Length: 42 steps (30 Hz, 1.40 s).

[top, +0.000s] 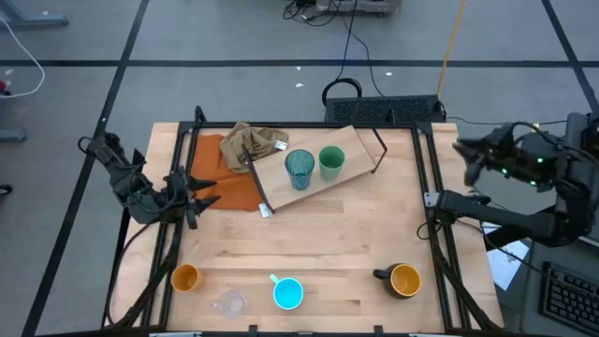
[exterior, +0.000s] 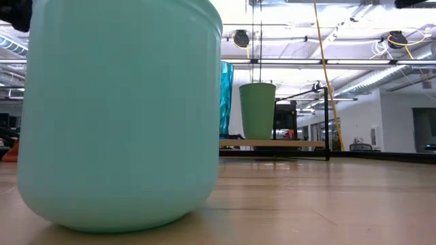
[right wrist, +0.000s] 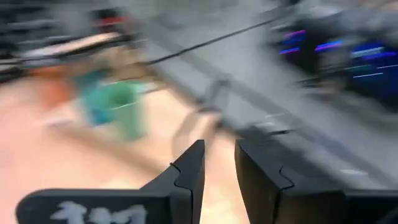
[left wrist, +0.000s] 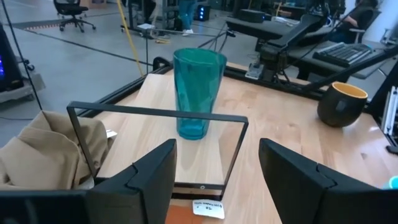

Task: Stack small to large cups/mugs on shelf
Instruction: Put the black mug on the shelf

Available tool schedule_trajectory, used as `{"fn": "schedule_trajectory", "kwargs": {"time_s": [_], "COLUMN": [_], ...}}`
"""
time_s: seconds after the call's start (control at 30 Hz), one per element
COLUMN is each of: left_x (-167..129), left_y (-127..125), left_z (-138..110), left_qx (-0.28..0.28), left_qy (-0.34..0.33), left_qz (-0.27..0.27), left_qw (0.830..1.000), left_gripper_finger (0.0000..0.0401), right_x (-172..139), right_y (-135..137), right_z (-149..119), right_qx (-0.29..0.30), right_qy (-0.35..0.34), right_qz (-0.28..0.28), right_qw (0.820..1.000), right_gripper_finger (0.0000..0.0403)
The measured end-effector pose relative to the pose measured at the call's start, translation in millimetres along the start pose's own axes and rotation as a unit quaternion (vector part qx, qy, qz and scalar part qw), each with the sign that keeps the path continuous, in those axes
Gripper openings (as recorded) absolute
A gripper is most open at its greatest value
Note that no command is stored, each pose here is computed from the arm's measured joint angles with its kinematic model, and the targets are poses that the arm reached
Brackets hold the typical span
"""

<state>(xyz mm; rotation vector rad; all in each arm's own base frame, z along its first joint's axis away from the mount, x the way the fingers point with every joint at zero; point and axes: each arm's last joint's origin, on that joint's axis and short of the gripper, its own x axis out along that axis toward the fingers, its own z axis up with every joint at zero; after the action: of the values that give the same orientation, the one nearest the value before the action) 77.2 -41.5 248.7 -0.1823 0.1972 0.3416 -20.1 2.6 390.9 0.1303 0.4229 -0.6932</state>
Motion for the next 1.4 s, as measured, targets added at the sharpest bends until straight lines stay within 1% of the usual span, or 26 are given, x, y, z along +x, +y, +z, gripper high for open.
{"fn": "schedule_trajectory", "kwargs": {"time_s": [0.07, 0.1, 0.17, 0.27, 0.33, 0.4, 0.47, 0.5, 0.53, 0.63, 0.73, 0.8, 0.83, 0.93, 1.03, 1.1, 1.17, 1.3, 1.33, 1.4], "left_x": [0.0, 0.0, 0.0, 0.0, 0.0, 0.0, 0.0, 0.0, 0.0, 0.0, -0.1, -0.1, -0.1, -0.2, -0.2, -0.2, -0.2, -0.2, -0.2, -0.2], "left_y": [-0.2, -0.2, 0.0, 0.5, 0.5, 0.5, 0.6, 0.5, 0.5, 0.8, 1.3, 1.7, 1.8, 2.3, 2.3, 2.3, 2.3, 2.3, 2.3, 2.3], "left_z": [0.7, 1.0, 1.3, 1.6, 1.6, 1.6, 1.7, 1.6, 1.7, 1.8, 2.1, 2.4, 2.4, 2.7, 2.7, 2.7, 2.7, 2.7, 2.6, 2.7], "left_qx": [-0.001, 0.0, 0.0, -0.001, -0.004, -0.011, -0.015, -0.017, -0.02, -0.023, -0.024, -0.023, -0.021, -0.014, -0.013, -0.013, -0.013, -0.009, -0.006, -0.005], "left_qy": [-0.004, -0.006, -0.009, -0.014, -0.015, -0.015, -0.015, -0.015, -0.015, -0.018, -0.023, -0.028, -0.029, -0.034, -0.034, -0.034, -0.034, -0.033, -0.033, -0.033], "left_qz": [0.002, 0.004, 0.009, 0.017, 0.017, 0.017, 0.017, 0.017, 0.017, 0.021, 0.03, 0.037, 0.039, 0.047, 0.047, 0.047, 0.047, 0.047, 0.047, 0.047], "left_qw": [1.0, 1.0, 1.0, 1.0, 1.0, 1.0, 1.0, 1.0, 1.0, 0.999, 0.999, 0.999, 0.999, 0.998, 0.998, 0.998, 0.998, 0.998, 0.998, 0.998], "left_gripper_finger": [0.023, 0.023, 0.023, 0.023, 0.023, 0.023, 0.023, 0.023, 0.023, 0.023, 0.023, 0.023, 0.023, 0.023, 0.023, 0.023, 0.023, 0.023, 0.023, 0.023], "right_x": [-4.7, -6.4, -9.0, -8.6, -4.1, 3.6, 13.3, 19.2, 25.5, 45.0, 59.2, 67.5, 71.4, 80.2, 83.6, 84.1, 83.9, 82.6, 82.5, 84.5], "right_y": [3.9, 6.1, 9.5, 14.0, 17.5, 21.4, 25.8, 27.9, 29.6, 34.1, 37.3, 39.2, 40.1, 42.4, 44.2, 44.5, 44.4, 43.4, 42.8, 41.2], "right_z": [-3.3, -4.9, -7.7, -12.9, -17.6, -23.7, -30.7, -34.8, -38.6, -50.6, -59.4, -60.8, -60.4, -50.9, -40.4, -38.0, -38.5, -44.3, -46.1, -49.6], "right_qx": [0.023, 0.036, 0.061, 0.092, 0.112, 0.137, 0.169, 0.185, 0.199, 0.212, 0.212, 0.201, 0.193, 0.154, 0.108, 0.088, 0.082, 0.091, 0.092, 0.092], "right_qy": [0.023, 0.038, 0.064, 0.11, 0.148, 0.192, 0.24, 0.264, 0.285, 0.334, 0.367, 0.364, 0.355, 0.281, 0.206, 0.184, 0.183, 0.214, 0.224, 0.244], "right_qz": [0.087, 0.13, 0.198, 0.271, 0.311, 0.347, 0.382, 0.395, 0.397, 0.4, 0.402, 0.406, 0.411, 0.43, 0.456, 0.463, 0.463, 0.452, 0.442, 0.401], "right_qw": [0.996, 0.99, 0.976, 0.952, 0.932, 0.908, 0.876, 0.86, 0.85, 0.827, 0.812, 0.814, 0.817, 0.844, 0.859, 0.863, 0.863, 0.861, 0.864, 0.878], "right_gripper_finger": [0.0077, 0.0077, 0.0077, 0.0077, 0.0077, 0.0077, 0.0077, 0.0077, 0.0077, 0.0077, 0.0077, 0.0077, 0.0077, 0.0077, 0.0077, 0.0077, 0.0077, 0.0077, 0.0077, 0.0077]}}
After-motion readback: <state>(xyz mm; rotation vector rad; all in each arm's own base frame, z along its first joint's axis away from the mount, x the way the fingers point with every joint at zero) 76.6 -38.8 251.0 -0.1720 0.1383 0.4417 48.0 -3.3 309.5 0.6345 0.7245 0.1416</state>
